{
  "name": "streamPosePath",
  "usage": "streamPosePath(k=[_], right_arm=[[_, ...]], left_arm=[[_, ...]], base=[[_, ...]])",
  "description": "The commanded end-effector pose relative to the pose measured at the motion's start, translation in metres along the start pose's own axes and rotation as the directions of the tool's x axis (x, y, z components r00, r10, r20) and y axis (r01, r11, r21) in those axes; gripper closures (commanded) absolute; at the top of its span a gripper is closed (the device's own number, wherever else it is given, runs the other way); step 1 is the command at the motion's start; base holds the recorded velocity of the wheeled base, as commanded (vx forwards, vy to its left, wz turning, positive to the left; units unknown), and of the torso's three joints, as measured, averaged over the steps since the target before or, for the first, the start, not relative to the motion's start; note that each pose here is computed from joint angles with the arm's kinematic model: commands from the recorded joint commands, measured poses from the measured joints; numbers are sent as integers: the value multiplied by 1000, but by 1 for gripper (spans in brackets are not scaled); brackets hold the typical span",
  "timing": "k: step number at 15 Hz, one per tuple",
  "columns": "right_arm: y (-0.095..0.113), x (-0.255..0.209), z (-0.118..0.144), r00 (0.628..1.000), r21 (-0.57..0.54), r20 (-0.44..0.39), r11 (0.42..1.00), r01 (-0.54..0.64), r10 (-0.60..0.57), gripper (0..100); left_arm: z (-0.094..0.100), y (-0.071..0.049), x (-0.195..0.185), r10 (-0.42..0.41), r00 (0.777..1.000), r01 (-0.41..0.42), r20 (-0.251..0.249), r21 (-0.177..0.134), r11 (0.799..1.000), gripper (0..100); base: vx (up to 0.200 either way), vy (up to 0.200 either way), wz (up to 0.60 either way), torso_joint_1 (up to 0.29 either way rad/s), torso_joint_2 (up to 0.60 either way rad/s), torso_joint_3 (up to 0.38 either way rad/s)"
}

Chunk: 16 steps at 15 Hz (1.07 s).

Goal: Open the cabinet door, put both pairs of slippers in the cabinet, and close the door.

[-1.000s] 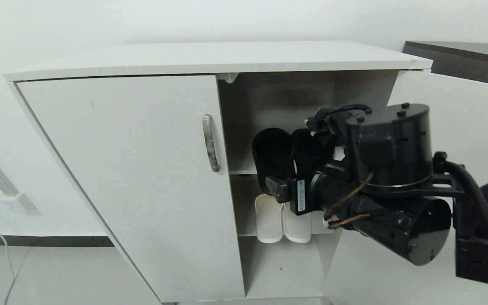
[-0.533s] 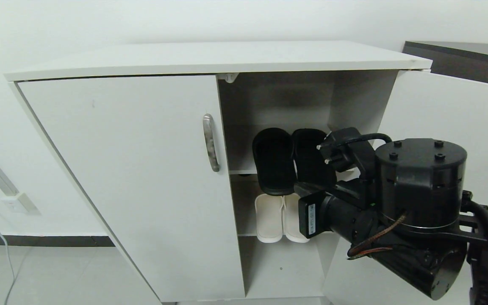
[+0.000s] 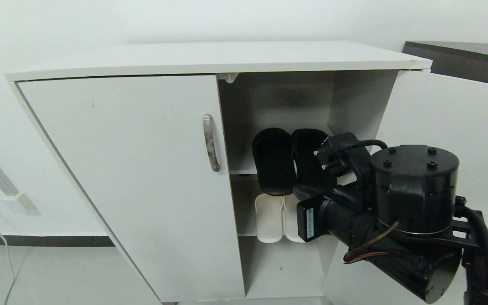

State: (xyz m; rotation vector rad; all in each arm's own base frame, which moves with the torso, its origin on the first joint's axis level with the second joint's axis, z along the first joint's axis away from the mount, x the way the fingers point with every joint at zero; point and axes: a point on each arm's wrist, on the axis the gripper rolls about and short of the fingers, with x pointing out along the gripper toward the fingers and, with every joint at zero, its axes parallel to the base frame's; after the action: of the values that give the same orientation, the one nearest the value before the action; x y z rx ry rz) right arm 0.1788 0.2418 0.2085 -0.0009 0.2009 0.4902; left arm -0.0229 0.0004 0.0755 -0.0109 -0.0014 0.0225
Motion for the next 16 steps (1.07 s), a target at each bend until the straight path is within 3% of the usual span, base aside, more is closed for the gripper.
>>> streamPosePath(k=[1, 16], right_arm=[[1, 2, -3, 1000, -4, -8, 1000, 2, -3, 100], [-9, 8, -17, 997, -40, -57, 998, 41, -43, 100]], left_arm=[[0, 0, 0, -1, 1000, 1, -1, -1, 1000, 100], [0, 0, 0, -1, 1000, 1, -1, 0, 1000, 100]], base=[[-200, 0, 0, 2, 2, -2], [-200, 0, 0, 3, 0, 3]])
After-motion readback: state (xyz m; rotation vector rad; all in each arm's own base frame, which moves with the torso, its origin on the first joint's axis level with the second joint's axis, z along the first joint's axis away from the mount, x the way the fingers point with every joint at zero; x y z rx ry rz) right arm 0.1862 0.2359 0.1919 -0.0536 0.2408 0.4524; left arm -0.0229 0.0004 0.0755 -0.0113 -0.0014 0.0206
